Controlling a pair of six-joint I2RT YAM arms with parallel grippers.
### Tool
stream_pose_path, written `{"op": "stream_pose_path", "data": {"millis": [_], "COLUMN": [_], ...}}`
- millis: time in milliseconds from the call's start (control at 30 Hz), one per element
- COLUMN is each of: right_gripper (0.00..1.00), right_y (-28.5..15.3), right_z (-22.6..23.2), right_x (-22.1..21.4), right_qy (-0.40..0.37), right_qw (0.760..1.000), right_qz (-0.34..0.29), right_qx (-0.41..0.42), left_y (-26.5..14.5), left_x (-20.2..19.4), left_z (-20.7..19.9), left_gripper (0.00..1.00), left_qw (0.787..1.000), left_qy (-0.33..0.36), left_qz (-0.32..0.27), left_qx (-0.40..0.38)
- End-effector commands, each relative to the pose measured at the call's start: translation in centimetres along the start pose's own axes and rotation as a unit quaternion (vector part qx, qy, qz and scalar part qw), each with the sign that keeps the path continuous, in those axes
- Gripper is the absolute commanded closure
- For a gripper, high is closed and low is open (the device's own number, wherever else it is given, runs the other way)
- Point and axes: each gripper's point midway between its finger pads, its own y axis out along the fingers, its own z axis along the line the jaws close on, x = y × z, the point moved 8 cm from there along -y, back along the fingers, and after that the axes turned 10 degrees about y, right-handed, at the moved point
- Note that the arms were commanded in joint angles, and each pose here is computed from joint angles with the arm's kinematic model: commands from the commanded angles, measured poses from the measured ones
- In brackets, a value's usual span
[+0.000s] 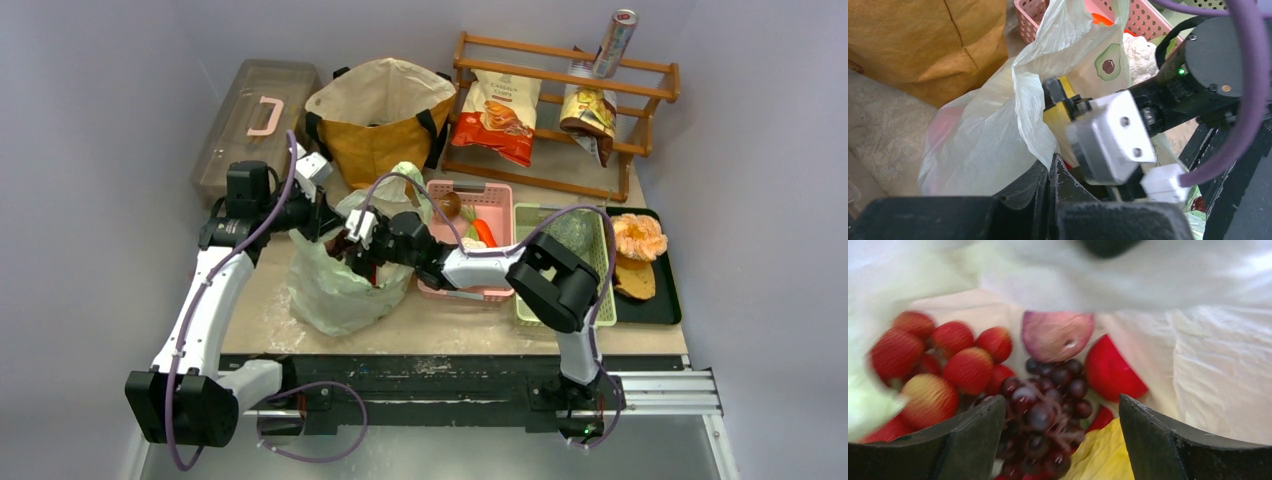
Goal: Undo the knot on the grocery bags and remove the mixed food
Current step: Pick up the fake fruit from the takeout bag.
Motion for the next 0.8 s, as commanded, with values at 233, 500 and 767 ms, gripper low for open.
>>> {"op": "stream_pose_path", "data": {"millis": [233,500,767], "right_gripper": [0.18,0.17,0.13], "right_y": [-6.1,-5.5,-4.3], "right_z": [2.5,4.5,5.0], "right_x": [3.3,-1.9,-5.9], "right_qy": [-0.019,-0.050,-0.149], "right_qw": [0.996,0.986,0.972], "right_qz": [-0.017,0.087,0.143], "right_qx": [0.084,0.130,0.108], "left_y": [-0.5,-2.0,-2.0], "left_x": [1.3,0.0,-0.8], "left_z": [-0.2,-1.7,-1.8], "left_gripper": [1.00,1.00,1.00], "left_qw": [1.000,0.997,0.998], "left_qy": [0.023,0.064,0.048], "left_qz": [-0.019,-0.023,-0.017], "left_qx": [0.008,0.028,0.043]}}
